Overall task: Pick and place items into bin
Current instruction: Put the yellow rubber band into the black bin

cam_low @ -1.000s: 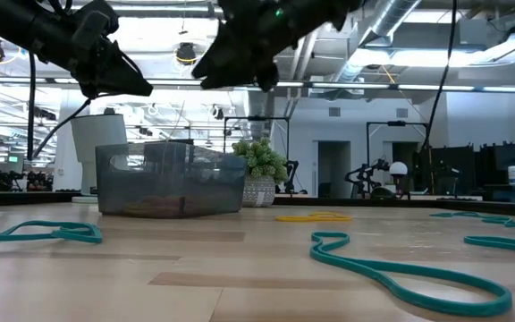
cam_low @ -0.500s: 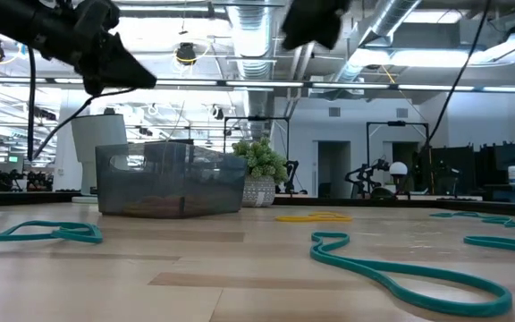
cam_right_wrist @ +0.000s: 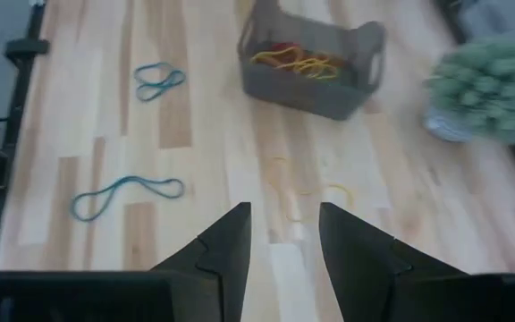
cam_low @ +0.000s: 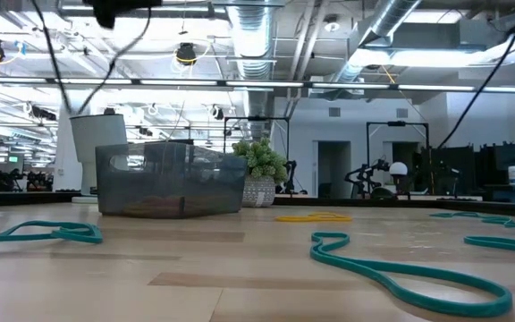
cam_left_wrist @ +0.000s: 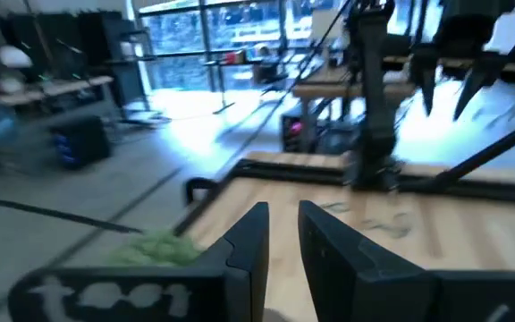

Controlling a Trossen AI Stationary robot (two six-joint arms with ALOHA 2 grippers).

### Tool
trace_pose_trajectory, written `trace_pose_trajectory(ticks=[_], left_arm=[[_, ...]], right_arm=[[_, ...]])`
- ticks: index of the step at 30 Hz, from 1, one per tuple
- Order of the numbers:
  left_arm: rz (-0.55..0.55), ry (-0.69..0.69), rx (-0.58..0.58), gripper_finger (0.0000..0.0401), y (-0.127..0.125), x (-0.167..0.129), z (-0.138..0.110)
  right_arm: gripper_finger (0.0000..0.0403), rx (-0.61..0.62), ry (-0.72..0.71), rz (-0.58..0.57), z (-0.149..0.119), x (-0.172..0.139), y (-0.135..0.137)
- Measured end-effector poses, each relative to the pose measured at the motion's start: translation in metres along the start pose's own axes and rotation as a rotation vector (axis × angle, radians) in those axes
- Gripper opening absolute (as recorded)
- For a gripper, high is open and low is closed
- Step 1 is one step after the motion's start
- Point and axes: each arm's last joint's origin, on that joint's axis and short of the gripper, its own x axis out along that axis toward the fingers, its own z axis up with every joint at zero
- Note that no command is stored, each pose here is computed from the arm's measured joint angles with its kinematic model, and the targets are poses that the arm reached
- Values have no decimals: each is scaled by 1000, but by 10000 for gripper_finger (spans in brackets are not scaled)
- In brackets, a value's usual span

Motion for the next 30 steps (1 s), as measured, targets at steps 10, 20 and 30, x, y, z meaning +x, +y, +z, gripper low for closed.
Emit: trace_pose_trajectory(ticks=[10,20,30], left_arm=[[367,146,75,55,26,-47,67],[310,221,79,55,25,-53,61],[315,305,153,55,8,-32,52]], right_arm=[[127,206,-84,-94,-70,12,4],[127,327,124,-58,-106,53,17],[127,446,206,-175,-107,87,17]])
